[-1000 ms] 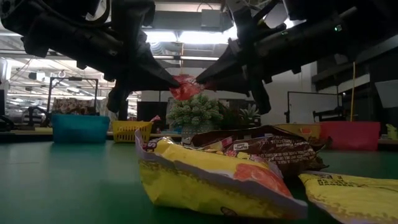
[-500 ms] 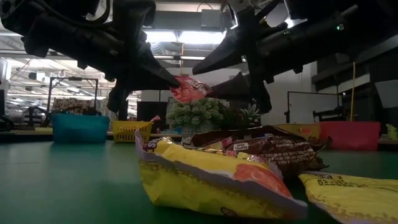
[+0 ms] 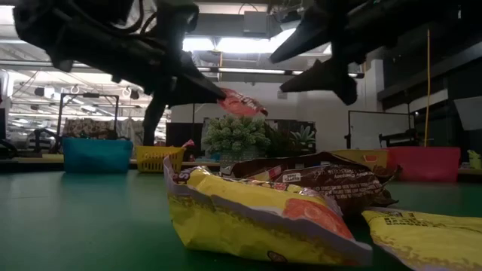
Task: Sort candy
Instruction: Put the red candy into the yellow bin
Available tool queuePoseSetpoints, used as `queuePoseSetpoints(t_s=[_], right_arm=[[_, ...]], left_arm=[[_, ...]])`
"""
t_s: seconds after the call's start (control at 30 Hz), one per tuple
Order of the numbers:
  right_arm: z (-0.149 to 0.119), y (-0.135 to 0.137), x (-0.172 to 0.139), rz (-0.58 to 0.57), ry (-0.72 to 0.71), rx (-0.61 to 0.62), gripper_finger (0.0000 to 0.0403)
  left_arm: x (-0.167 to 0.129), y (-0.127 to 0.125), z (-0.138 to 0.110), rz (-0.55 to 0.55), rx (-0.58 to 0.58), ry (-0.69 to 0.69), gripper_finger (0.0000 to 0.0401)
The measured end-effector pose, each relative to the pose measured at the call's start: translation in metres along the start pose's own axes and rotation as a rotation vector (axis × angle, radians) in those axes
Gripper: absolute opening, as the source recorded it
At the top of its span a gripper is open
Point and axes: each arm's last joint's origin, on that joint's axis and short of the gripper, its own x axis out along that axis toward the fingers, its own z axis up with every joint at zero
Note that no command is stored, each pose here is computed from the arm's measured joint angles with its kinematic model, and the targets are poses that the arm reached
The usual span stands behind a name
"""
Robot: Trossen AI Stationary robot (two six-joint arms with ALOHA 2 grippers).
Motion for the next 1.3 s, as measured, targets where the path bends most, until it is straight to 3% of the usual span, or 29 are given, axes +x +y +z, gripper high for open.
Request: queuePoseSetpoints(t_s=[0.33,0.63,0.93,1.1,1.3], right_arm=[[-0.007,0.003,-0.013,0.185,0.336,0.069,0.023],[-0.011,-0.001,-0.013,0.161,0.388,0.062,0.023],[-0.011,-0.001,-0.013,0.161,0.388,0.062,0.023],[-0.011,-0.001,-0.013,0.162,0.387,0.062,0.023],[-0.01,0.0,-0.013,0.174,0.386,0.064,0.023]], left_arm=[[0.004,0.019,0.071,0.086,0.081,-0.222,0.0],[-0.03,0.029,0.131,0.272,0.183,-0.434,0.0],[-0.043,0.059,0.132,0.702,0.306,-0.421,0.0],[-0.041,0.071,0.125,0.769,0.368,-0.303,0.0],[-0.036,0.081,0.124,0.832,0.385,-0.28,0.0]])
